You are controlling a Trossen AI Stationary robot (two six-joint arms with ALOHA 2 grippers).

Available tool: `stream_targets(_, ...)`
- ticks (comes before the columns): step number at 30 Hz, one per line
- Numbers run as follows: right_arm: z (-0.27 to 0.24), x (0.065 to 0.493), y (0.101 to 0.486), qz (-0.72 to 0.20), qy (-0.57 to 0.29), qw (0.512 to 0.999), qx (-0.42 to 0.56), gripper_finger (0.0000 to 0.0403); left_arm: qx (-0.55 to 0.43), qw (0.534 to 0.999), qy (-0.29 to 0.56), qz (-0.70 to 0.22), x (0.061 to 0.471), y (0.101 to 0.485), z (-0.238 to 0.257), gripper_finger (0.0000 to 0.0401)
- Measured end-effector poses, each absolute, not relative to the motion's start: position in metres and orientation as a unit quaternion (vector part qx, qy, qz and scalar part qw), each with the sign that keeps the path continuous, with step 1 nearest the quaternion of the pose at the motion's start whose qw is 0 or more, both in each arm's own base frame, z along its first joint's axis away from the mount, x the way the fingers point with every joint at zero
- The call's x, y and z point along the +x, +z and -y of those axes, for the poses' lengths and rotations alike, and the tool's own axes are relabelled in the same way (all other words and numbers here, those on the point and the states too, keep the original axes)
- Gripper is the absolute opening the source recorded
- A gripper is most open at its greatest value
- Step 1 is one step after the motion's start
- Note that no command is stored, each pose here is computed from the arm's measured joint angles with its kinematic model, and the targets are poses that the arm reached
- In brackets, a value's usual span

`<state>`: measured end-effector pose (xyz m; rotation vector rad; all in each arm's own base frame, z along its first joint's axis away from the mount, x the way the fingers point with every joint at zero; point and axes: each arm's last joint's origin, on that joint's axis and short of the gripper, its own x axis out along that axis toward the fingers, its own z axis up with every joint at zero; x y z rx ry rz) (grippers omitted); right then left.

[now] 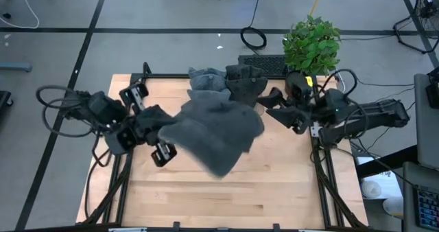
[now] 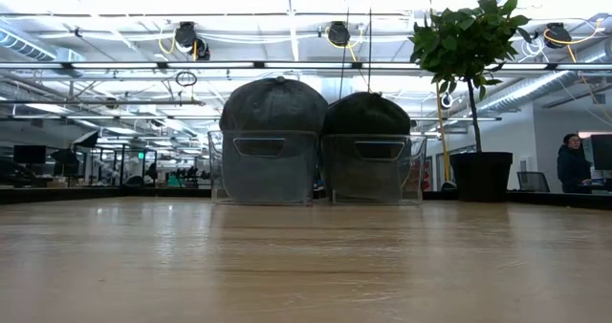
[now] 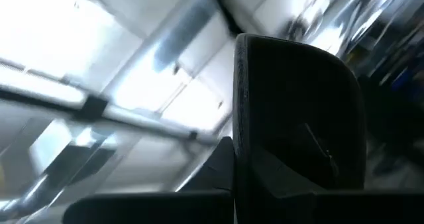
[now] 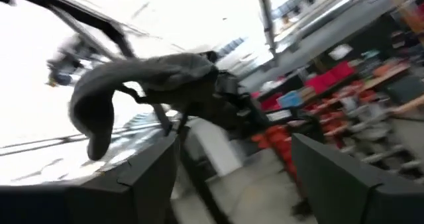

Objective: Pick & Place hat
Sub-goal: Put the black cap into the right transparent bin

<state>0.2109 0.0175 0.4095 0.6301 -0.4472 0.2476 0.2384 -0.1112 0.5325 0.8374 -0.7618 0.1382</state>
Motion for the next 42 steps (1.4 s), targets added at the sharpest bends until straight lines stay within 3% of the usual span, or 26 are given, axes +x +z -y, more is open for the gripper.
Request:
stream_targets(5,-0.006,0.216,0.410,0.208,0.189,0.888,0.365,0.0279,0.387,0.828,-0.020,0.405,0.242,0.532,0.107,0.0008)
stream_targets(11,0.002,0.223,0.410,0.188,0.258,0.838,0.443,0.0279,0.392,0.830,-0.095,0.384,0.252,0.523,0.099,0.0008)
stream_targets(20,0.001,0.237,0.401,0.124,0.305,0.784,0.527,0.0279,0.404,0.828,-0.143,0.361,0.259,0.516,0.091,0.0008)
stream_targets(31,-0.009,0.252,0.430,0.110,0.361,0.770,0.514,0.0279,0.409,0.837,-0.138,0.336,0.283,0.504,0.080,0.0008)
stream_targets(42,-0.017,0.259,0.425,0.069,0.351,0.740,0.570,0.0279,0.423,0.828,-0.115,0.349,0.286,0.506,0.067,0.0008)
